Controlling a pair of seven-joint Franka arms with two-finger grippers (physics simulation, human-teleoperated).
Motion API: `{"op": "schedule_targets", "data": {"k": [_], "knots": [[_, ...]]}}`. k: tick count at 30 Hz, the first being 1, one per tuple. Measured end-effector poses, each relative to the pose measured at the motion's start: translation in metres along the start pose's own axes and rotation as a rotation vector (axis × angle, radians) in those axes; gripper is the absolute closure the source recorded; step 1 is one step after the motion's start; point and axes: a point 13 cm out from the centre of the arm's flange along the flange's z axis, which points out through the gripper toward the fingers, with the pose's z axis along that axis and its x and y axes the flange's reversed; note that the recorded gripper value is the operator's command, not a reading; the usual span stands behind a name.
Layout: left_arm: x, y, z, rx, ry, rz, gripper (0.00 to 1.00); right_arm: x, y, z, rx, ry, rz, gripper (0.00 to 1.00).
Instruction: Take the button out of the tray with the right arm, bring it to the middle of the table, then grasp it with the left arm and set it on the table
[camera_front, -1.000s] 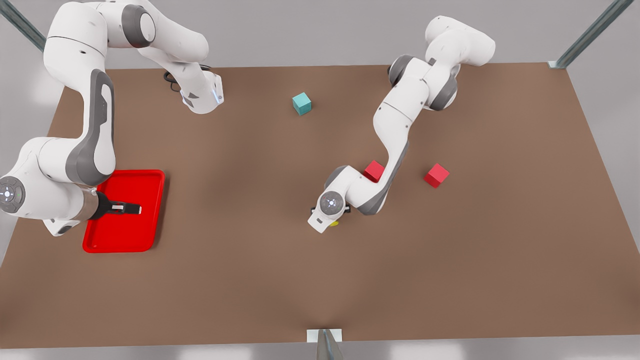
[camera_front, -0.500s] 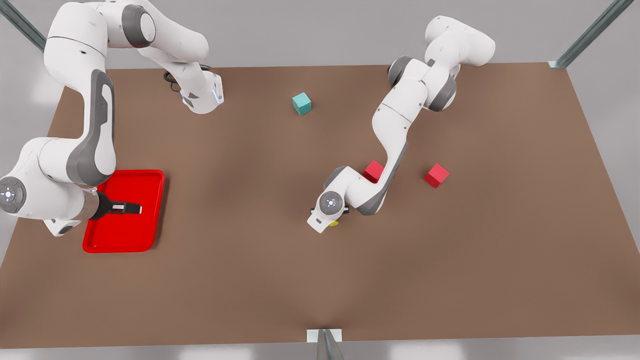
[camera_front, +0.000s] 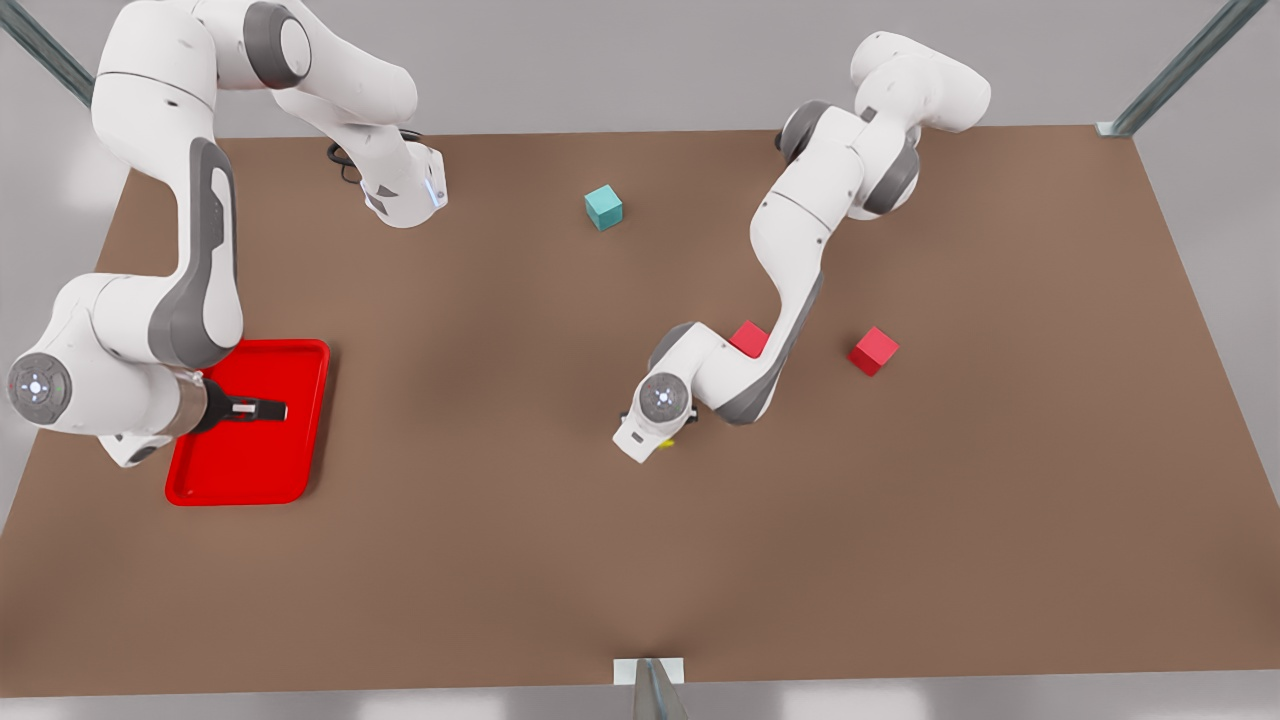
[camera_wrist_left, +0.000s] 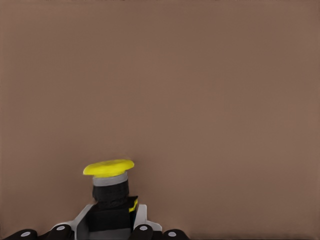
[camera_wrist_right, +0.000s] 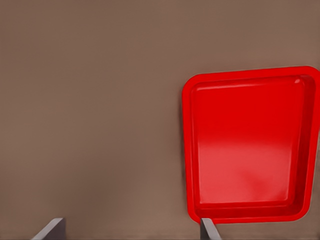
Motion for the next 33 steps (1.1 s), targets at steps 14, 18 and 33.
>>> {"op": "schedule_targets", "data": {"k": [14, 18, 33], "knots": [[0.0, 0.008, -0.007, -0.012, 0.012, -0.077, 0.66, -0.002, -0.001, 0.009, 0.003, 0.011, 0.0, 0.0], [-0.007, 0.017, -0.024, -0.005, 0.008, -0.105, 0.66, -0.002, -0.001, 0.01, 0.003, 0.013, 0.001, 0.0], [-0.027, 0.001, -0.088, 0.082, -0.141, -0.266, 0.66, -0.013, 0.0, -0.032, -0.006, -0.018, -0.003, 0.0]]}}
